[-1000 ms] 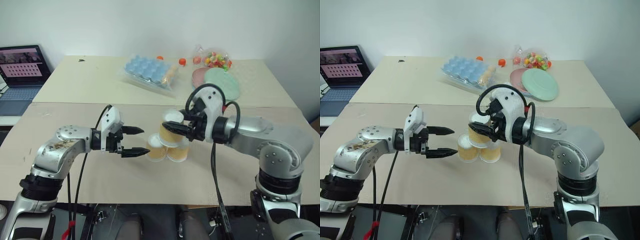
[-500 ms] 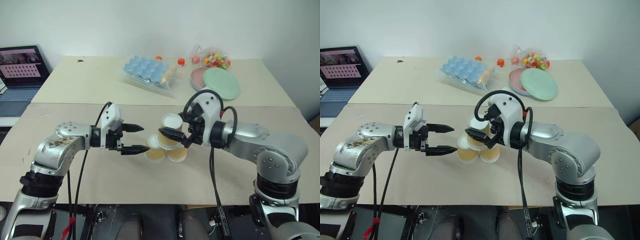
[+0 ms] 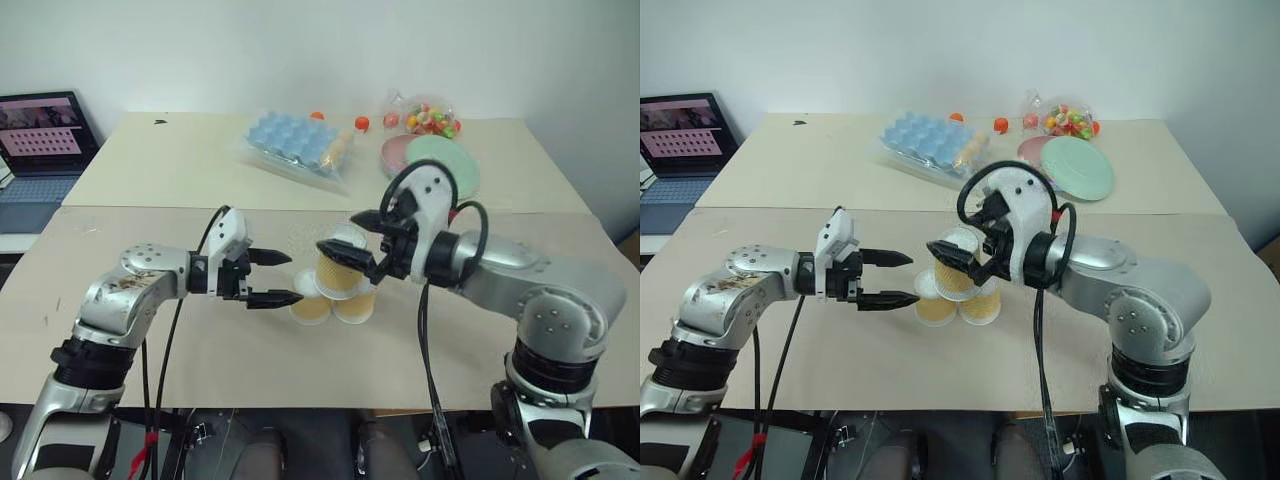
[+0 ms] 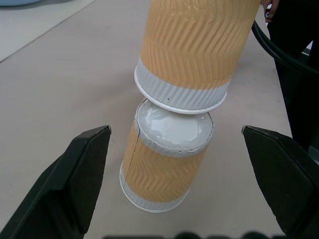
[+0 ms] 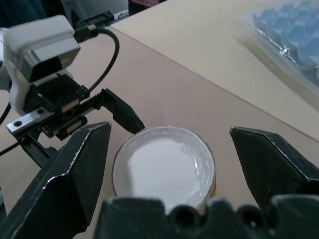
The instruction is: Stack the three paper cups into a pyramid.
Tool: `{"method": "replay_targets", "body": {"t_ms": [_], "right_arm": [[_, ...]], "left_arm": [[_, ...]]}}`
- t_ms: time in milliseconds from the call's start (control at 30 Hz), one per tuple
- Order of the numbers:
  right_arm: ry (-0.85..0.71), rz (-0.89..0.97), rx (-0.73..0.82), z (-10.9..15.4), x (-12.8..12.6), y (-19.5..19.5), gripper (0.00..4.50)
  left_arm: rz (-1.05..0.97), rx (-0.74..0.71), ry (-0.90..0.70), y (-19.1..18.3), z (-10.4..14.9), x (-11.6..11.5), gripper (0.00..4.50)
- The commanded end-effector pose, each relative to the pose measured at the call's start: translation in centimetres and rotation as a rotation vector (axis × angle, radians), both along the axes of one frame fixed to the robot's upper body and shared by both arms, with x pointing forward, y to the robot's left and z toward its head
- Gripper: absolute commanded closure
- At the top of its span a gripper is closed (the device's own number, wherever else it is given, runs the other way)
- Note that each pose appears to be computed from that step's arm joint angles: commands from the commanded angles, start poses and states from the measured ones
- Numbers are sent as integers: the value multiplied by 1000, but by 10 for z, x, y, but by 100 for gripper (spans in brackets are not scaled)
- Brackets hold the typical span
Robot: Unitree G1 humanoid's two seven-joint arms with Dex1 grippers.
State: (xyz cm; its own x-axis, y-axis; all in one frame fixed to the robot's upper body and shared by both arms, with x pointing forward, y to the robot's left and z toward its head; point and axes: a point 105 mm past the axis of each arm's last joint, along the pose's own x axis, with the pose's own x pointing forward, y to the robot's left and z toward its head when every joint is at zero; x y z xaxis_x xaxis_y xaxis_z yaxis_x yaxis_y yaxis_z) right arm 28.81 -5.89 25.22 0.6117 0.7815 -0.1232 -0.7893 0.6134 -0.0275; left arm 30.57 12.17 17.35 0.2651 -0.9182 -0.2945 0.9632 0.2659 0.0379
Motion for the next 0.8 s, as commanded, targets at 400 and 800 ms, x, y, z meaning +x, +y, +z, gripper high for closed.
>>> {"method": "replay_targets", "body": {"t_ms": [400, 800], "right_arm": [[-153, -88, -14, 62, -19, -77, 4], [-38, -239, -80, -7, -59, -162, 4]], "left_arm": [[10, -10, -44, 11, 18, -4, 0], [239, -53, -110, 43, 24, -9, 0]]}}
